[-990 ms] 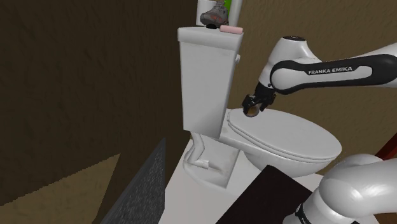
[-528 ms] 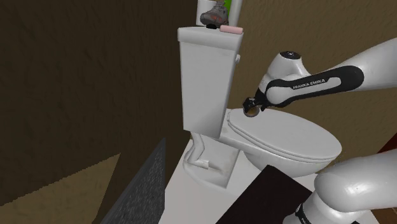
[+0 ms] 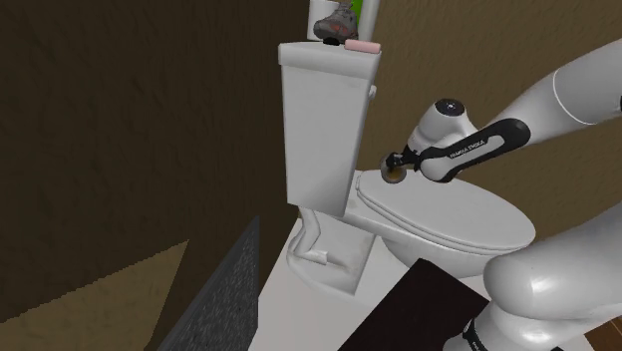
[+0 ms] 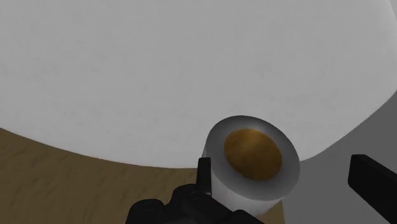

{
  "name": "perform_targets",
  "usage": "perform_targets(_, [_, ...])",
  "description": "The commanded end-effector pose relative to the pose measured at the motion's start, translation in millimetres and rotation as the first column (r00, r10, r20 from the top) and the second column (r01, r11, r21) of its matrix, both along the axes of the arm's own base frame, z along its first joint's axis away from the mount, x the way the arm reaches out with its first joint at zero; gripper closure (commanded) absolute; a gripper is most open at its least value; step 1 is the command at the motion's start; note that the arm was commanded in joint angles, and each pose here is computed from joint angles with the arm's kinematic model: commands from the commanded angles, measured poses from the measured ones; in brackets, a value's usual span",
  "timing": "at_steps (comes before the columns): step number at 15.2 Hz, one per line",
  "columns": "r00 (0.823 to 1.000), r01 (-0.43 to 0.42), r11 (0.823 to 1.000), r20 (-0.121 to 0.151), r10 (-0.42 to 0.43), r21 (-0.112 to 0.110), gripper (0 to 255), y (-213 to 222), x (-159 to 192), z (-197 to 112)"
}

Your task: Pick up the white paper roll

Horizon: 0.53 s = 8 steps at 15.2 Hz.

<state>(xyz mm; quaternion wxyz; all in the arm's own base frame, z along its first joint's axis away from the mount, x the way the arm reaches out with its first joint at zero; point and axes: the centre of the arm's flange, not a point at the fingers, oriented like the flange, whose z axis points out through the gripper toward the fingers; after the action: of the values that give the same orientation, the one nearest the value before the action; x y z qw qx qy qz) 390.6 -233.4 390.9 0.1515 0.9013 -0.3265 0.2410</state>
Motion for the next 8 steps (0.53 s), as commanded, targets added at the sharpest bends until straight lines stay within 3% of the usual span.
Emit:
perform_targets(1, [0.999,0.040,0.999,0.037,-0.039,-0.027,0,-20,4,-9])
perform_targets(4, [0.992,0.100,0.993,0.088,-0.094,-0.067,0,-51,7,-20])
perform_targets(8, [0.991,0.105,0.992,0.092,-0.099,-0.070,0,-53,8,-36])
